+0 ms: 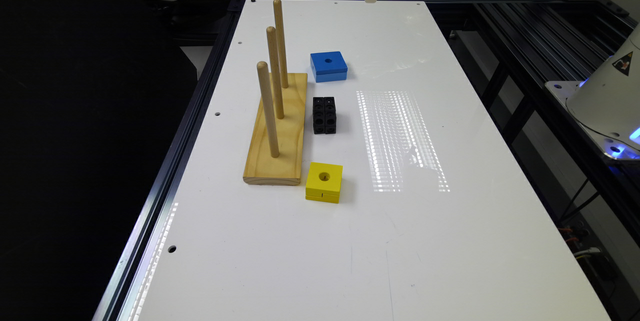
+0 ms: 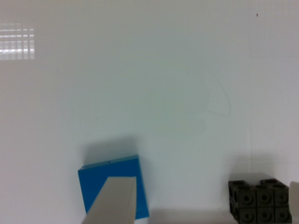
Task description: Pick up blue block.
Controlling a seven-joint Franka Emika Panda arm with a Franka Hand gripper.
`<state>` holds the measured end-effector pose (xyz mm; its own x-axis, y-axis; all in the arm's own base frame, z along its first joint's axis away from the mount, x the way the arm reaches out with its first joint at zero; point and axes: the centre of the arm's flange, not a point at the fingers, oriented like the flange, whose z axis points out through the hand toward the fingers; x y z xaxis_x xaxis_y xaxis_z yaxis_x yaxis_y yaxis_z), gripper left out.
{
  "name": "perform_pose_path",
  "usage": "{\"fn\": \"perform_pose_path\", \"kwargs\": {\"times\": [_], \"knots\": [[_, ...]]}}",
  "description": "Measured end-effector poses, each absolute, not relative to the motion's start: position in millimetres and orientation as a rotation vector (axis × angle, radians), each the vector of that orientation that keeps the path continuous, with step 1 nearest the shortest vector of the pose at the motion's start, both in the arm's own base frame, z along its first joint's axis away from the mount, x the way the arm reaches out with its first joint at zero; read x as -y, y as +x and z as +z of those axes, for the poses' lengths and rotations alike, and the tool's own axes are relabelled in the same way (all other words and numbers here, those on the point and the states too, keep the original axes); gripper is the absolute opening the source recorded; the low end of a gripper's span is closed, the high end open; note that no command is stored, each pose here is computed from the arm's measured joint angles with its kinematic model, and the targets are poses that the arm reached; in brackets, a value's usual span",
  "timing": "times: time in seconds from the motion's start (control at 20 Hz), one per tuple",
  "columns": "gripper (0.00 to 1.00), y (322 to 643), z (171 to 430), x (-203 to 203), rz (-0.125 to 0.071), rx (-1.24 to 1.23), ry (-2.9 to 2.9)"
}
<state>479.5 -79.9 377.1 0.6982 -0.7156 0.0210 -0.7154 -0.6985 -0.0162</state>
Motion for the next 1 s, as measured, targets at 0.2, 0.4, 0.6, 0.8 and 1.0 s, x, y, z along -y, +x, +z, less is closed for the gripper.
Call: {"fn": "perform_pose_path", "kwargs": {"times": [0.2,0.4,0.6,0.8,1.0], "knots": [[1.0,481.7,377.4,92.7,-0.057,-1.22,-2.884],[1.0,488.7,377.0,107.6,-0.066,-1.221,-2.882],[1.0,498.8,375.2,120.9,-0.068,-1.221,-2.879],[1.0,508.0,371.9,128.0,-0.065,-1.22,-2.877],[1.0,512.1,370.6,130.5,-0.064,-1.222,-2.876]]}}
